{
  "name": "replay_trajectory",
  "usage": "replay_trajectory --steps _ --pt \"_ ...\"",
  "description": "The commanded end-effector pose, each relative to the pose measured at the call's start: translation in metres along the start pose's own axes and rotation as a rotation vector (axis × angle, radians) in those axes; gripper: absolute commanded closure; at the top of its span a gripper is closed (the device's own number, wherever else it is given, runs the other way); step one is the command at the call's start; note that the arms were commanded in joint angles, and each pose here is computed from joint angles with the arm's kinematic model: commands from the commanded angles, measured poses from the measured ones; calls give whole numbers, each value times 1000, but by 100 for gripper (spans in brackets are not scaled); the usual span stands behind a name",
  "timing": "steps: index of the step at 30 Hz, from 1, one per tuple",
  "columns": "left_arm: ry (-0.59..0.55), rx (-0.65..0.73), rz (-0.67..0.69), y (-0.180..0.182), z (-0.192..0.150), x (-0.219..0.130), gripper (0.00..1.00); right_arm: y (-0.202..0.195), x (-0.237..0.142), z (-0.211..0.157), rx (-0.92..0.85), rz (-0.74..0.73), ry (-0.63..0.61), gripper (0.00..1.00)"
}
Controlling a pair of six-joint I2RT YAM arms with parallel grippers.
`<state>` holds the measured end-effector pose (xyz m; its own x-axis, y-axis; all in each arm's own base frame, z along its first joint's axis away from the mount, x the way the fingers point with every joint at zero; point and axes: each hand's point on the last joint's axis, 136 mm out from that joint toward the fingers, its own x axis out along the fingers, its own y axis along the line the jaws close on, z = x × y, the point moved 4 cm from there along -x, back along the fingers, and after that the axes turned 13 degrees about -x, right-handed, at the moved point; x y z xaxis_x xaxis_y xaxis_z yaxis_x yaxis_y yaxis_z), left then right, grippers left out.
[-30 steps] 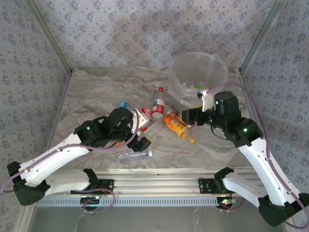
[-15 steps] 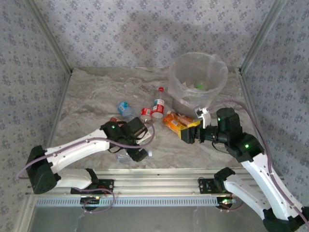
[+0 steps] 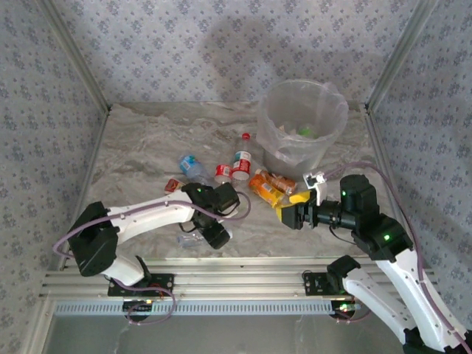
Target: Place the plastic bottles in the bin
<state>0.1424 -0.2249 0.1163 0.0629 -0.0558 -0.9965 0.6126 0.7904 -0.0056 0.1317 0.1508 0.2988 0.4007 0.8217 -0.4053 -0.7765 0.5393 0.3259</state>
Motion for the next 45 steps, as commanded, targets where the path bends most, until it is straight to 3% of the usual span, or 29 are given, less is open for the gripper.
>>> replay_trajectory --steps 1,17,29,33,40,45 --pt "23 -45 29 -2 0 5 17 4 -1 -6 16 25 13 18" --pt "59 -98 87 -13 4 36 18 2 2 -9 26 23 19 18" --pt "32 -113 73 -15 7 36 38 -2 2 -9 35 1 15 18" --pt "-1 -120 35 -18 9 22 46 -5 1 -10 44 -29 6 19" --pt "-113 -153 -109 -29 25 -26 49 -13 -7 -11 61 -116 -26 18" --pt "-256 -311 -310 -31 53 -79 50 -7 -6 -4 54 -67 -78 18"
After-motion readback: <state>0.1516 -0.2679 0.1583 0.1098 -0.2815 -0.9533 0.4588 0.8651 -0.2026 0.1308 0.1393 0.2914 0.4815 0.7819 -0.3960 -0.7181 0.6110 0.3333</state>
